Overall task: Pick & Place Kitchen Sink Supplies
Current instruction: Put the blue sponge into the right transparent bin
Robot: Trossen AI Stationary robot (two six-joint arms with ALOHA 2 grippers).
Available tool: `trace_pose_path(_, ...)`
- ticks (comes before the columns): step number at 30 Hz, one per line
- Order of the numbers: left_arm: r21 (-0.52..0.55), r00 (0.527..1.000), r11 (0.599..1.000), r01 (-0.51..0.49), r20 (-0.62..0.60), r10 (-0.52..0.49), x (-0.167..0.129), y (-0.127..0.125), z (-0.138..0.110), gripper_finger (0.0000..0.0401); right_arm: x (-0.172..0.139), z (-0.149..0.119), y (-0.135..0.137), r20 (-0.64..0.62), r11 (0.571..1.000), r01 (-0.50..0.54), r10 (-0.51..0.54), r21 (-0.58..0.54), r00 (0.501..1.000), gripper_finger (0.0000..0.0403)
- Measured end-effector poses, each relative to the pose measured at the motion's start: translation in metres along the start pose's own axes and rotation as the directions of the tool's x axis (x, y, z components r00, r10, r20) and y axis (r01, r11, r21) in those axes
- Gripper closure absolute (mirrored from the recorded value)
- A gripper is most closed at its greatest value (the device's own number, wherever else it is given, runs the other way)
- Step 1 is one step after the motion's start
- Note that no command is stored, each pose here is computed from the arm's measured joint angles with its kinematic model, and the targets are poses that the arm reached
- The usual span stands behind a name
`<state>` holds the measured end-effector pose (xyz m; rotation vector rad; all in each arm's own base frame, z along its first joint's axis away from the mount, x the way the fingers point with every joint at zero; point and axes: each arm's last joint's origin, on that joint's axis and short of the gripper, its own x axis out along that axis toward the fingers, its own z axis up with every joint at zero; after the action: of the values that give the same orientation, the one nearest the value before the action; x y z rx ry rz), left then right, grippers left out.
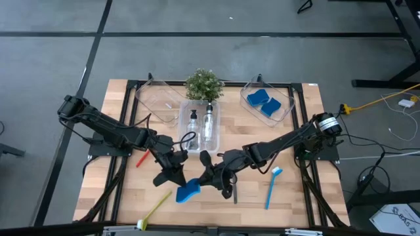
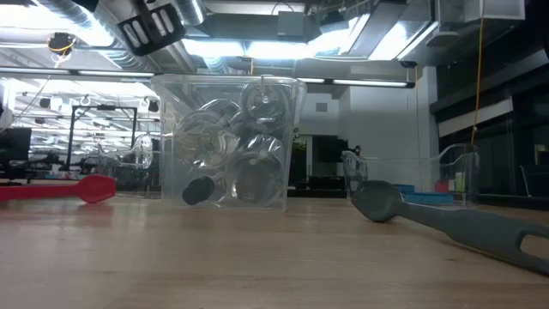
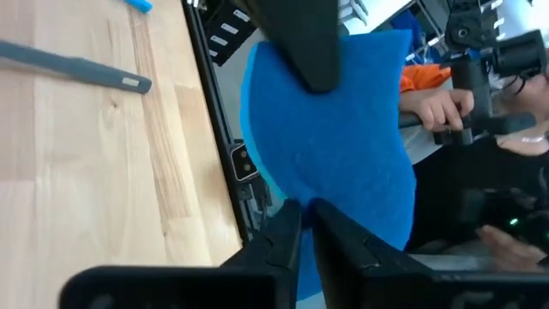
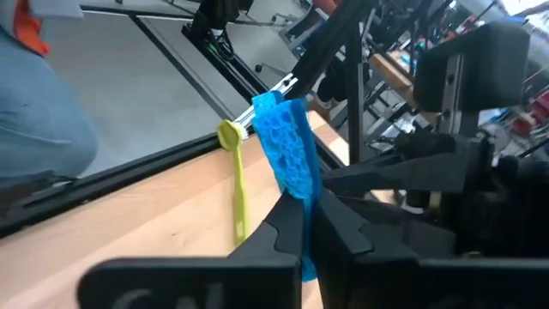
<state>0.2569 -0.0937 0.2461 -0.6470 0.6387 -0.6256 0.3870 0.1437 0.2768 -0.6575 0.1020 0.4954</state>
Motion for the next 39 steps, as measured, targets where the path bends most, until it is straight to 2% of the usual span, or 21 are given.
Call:
trace_pose_path(6, 0.086, 1.0, 0.996, -0.001, 0.001, 0.001, 0.002, -0.003, -0.002, 0.0331, -0.001, -0.002, 0.002, -0.032, 0.998, -0.024, 0.026, 0.063, 0.999, 0.0394)
trace_pose_path(11, 0.097, 0.997, 0.993, -0.064, 0.05, 0.06, 0.002, -0.002, -0.001, 0.029, -0.009, 0.001, 0.0, -0.066, 0.988, -0.024, 0.034, 0.149, 0.997, 0.0394)
trace_pose_path(15, 0.096, 0.987, 0.986, -0.134, 0.101, 0.124, 0.003, -0.002, 0.0, 0.0272, -0.024, 0.006, -0.004, -0.117, 0.961, -0.026, 0.06, 0.275, 0.991, 0.0394)
trace_pose_path(20, 0.096, 0.978, 0.98, -0.177, 0.13, 0.164, 0.003, -0.002, 0.0, 0.0273, -0.044, 0.011, -0.01, -0.223, 0.912, 0.07, 0.025, 0.405, 0.974, 0.0393)
trace_pose_path(24, 0.14, 0.963, 0.962, -0.234, 0.167, 0.21, 0.004, -0.002, 0.0, 0.0279, -0.059, 0.013, -0.014, -0.32, 0.866, 0.195, -0.043, 0.46, 0.946, 0.0393)
trace_pose_path(29, 0.207, 0.924, 0.913, -0.351, 0.234, 0.302, 0.004, -0.002, -0.001, 0.029, -0.079, 0.015, -0.021, -0.431, 0.793, 0.351, -0.125, 0.498, 0.894, 0.0393)
trace_pose_path(34, 0.258, 0.87, 0.845, -0.468, 0.302, 0.389, 0.005, -0.003, -0.002, 0.0303, -0.104, 0.01, -0.03, -0.551, 0.668, 0.499, -0.157, 0.552, 0.819, 0.0393)
trace_pose_path(39, 0.253, 0.799, 0.777, -0.577, 0.371, 0.473, 0.004, -0.003, -0.002, 0.0314, -0.129, 0.003, -0.037, -0.665, 0.552, 0.625, -0.161, 0.552, 0.73, 0.0393)
